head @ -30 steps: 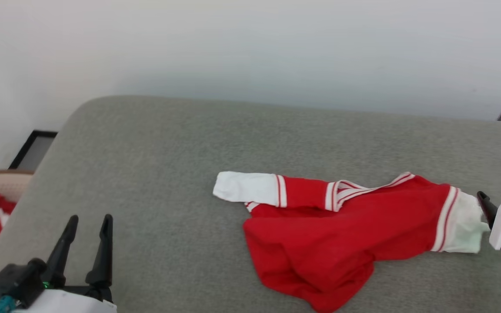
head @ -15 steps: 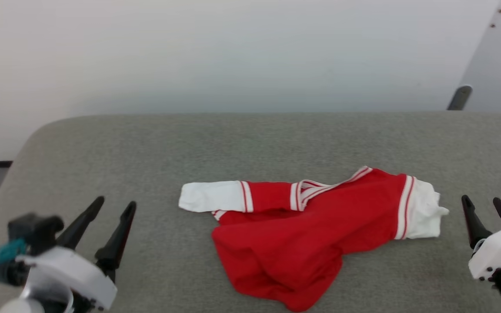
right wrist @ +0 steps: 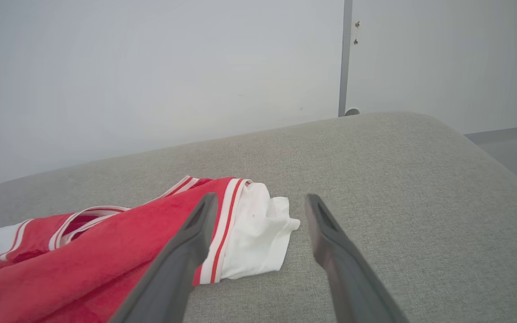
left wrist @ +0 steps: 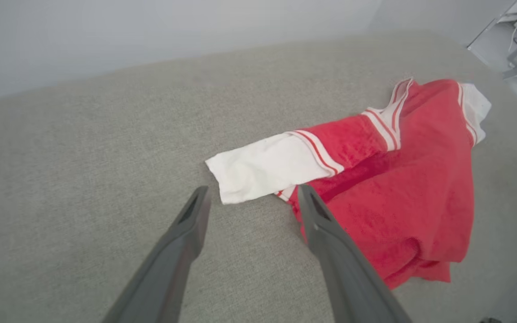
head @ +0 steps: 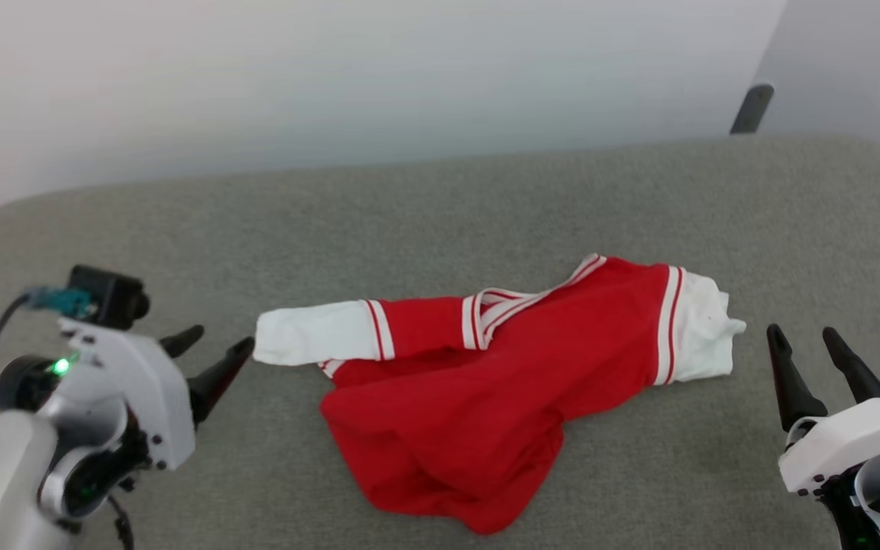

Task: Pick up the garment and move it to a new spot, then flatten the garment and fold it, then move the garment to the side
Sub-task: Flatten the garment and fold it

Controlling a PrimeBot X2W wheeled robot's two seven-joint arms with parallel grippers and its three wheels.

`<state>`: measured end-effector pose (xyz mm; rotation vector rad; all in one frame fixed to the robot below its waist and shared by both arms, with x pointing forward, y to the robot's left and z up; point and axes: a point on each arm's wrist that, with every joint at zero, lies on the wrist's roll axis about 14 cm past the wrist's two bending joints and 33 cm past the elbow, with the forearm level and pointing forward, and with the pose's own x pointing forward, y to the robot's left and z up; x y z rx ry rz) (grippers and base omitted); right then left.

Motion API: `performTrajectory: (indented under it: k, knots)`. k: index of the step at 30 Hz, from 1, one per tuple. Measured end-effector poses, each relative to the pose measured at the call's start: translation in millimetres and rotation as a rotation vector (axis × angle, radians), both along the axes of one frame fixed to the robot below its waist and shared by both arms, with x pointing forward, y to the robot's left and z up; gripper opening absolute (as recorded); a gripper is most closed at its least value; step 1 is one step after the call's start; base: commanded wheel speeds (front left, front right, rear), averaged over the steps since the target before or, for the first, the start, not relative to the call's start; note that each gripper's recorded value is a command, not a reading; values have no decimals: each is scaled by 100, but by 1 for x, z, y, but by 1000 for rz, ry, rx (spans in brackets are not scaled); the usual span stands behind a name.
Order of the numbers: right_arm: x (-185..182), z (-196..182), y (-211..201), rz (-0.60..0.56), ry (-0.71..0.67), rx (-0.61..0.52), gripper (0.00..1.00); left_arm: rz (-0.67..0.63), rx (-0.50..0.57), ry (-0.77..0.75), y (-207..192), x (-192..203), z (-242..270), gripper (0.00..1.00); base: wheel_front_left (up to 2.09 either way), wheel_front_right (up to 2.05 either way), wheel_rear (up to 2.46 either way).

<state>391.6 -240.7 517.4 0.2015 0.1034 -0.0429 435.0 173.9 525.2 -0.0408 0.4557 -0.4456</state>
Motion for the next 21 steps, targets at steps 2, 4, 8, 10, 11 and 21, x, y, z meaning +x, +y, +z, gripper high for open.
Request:
performTrajectory:
  k: [2,4,8,10,11,21]
  knots:
    - [0,-3,-1,-7,6,4,100,-24,20,57,-8,6,-11,100,0,0,0]
    - [1,-7,-2,-14,17,9,100,-25,36,125,-9,13,-26,100,0,0,0]
    - [2,-14,-3,-26,32,15,100,-21,41,198,-15,30,-41,100,0,0,0]
    - [3,-17,-4,-32,43,16,100,-9,51,228,-13,40,-49,100,0,0,0]
    - [3,-19,-4,-33,49,16,100,-3,57,239,-12,43,-53,100,0,0,0]
    - [5,-36,-16,-70,98,12,100,49,106,426,-8,58,-107,100,0,0,0]
